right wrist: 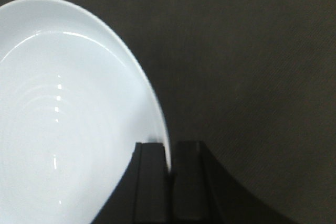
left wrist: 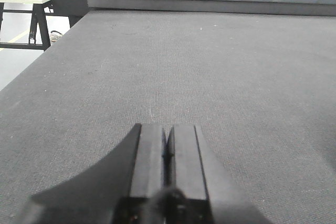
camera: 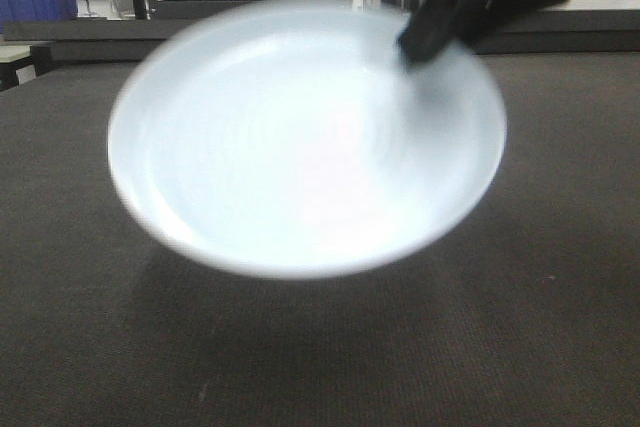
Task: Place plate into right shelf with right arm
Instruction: 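Lift the white plate upward off the table with the right gripper, then drive the base away from the table holding the plate in the right gripper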
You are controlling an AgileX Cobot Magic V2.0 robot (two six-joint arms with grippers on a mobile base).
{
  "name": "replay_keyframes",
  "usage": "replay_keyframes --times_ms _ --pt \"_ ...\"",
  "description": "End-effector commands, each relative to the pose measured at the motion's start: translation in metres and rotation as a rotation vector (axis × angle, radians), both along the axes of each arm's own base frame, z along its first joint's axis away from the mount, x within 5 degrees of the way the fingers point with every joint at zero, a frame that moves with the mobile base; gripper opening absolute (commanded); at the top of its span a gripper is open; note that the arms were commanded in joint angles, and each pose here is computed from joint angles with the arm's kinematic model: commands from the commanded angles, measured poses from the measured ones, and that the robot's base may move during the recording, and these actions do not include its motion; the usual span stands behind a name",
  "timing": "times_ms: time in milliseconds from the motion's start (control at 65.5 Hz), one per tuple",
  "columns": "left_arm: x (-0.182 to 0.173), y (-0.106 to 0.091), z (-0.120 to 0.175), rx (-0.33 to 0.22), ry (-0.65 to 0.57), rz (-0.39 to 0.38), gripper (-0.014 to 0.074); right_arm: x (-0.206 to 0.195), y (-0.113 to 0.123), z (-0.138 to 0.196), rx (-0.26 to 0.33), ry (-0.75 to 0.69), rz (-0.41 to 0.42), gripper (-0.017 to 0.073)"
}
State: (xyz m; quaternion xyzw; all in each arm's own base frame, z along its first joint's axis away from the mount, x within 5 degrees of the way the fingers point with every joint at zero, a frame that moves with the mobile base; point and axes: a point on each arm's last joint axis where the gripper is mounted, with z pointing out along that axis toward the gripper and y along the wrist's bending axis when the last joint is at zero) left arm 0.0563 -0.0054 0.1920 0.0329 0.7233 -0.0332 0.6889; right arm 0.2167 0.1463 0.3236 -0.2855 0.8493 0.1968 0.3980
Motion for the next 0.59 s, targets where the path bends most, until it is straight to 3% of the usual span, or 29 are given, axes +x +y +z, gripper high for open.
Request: replay_keyframes --times_ms 0,259,427,580 --pt "0.000 0.000 0.005 -0.015 -0.084 -0.002 -0.0047 -0.023 -0.016 0.046 0.117 -0.169 -0.030 0.0062" --pt "0.000 0.000 0.005 -0.015 -0.084 -0.002 -0.0047 -0.089 -0.054 0.093 0.249 -0.395 -0.030 0.0062" --pt "0.000 0.000 0.005 -0.015 -0.084 -0.002 -0.0047 -0.136 -0.081 0.088 0.317 -0.509 -0.041 0.0062" --pt "0.000 0.000 0.005 -0.015 -0.084 -0.002 -0.0047 -0.171 -0.105 0.076 0.419 -0.650 -0.085 0.0062"
